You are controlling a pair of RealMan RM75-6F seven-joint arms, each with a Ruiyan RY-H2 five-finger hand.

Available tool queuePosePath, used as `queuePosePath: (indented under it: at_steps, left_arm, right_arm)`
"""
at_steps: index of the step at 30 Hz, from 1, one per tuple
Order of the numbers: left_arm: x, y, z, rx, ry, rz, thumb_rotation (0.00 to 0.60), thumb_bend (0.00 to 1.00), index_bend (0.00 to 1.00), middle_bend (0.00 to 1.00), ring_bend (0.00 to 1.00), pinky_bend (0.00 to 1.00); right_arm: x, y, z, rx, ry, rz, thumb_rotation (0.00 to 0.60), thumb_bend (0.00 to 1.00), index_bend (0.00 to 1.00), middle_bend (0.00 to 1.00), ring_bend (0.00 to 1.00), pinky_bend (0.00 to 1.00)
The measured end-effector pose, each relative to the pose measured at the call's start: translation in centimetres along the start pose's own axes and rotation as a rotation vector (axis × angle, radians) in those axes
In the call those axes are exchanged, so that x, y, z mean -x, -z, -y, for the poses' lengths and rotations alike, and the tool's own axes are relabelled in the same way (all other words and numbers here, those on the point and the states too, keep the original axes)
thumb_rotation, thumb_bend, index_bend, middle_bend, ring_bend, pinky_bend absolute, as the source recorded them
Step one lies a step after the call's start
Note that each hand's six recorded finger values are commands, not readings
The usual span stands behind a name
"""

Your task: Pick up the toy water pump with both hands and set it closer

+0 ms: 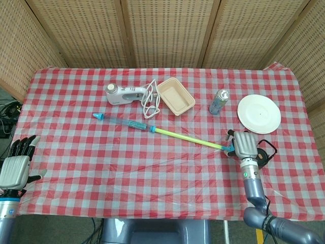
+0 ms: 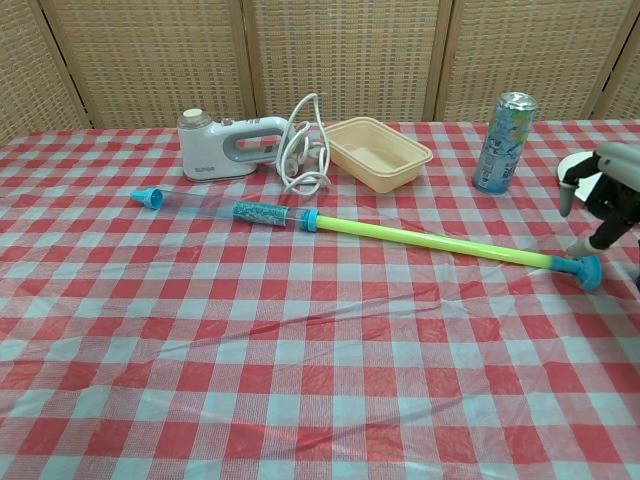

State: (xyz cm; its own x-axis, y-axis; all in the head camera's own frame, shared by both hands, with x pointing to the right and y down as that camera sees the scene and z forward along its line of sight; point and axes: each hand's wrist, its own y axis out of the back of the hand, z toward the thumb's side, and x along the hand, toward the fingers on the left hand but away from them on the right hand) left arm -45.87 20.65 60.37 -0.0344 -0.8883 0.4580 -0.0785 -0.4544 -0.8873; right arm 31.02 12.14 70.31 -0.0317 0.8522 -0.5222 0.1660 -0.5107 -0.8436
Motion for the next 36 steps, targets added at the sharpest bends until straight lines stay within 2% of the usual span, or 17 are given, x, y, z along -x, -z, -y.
queuePosePath:
  at_steps: [14, 25, 36]
  left_arm:
    - [-0.2, 0.4, -0.1, 0.014, 0.003, -0.009, 0.600, 0.19, 0.00, 0.00, 0.00, 0.00]
    - [-0.2, 0.4, 0.0, 0.017, 0.011, -0.011, 0.600, 0.19, 0.00, 0.00, 0.00, 0.00]
    - [-0.3, 0.5, 0.0, 0.028, 0.016, -0.015, 0.600, 0.19, 0.00, 0.00, 0.00, 0.00]
  right_arm:
    - [0.7, -0.9, 3.1, 0.001, -0.069, 0.025, 0.600, 0.34, 0.56, 0.99, 0.94, 0.42]
    - [1.6, -1.1, 3.5, 0.002, -0.072, 0.032, 0.600, 0.41, 0.56, 1.00, 0.95, 0.42]
    - [1.6, -0.9, 4.2, -0.007, -0.107, 0.043, 0.600, 0.49, 0.57, 1.00, 0.95, 0.43]
